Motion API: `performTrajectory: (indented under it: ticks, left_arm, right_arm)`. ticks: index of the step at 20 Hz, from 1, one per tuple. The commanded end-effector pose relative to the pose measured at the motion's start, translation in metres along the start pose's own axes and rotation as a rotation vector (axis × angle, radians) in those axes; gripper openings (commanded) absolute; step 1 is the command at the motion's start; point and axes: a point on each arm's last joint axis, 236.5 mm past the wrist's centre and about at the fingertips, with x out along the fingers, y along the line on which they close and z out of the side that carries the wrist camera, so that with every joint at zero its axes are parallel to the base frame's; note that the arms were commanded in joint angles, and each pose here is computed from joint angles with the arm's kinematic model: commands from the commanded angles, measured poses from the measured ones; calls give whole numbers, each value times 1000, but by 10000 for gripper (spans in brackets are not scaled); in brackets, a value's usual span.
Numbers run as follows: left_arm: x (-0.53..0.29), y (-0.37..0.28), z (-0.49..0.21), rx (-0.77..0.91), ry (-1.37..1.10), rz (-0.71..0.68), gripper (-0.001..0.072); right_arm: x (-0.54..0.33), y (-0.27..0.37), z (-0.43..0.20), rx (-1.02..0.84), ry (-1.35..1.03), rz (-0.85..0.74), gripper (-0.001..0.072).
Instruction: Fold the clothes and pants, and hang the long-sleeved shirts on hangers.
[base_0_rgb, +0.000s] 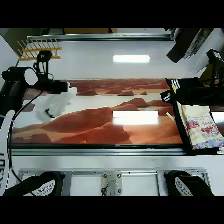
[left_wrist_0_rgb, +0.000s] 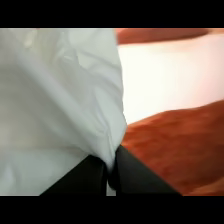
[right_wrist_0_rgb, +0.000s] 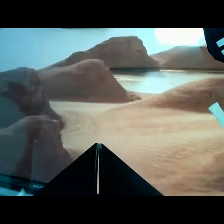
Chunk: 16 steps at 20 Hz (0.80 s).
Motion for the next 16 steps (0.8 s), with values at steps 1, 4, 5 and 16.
performTrajectory:
  ticks: [1, 4, 5, 16]
  left_arm:
    - [-59, -134, 20, 141, -188, -268, 8]
    - [-63, -216, -2, 275, -227, -392, 8]
    - [-57, -237, -12, 308, -215, -419, 8]
    - [72, -102, -85, -170, 317, -262, 598]
  right_arm:
    - [0, 0, 0, 0, -1, 1, 20]
    - [0, 1, 0, 0, 0, 2, 20]
    - [0, 0, 0, 0, 0, 1, 20]
    - [0, 1, 0, 1, -1, 5, 20]
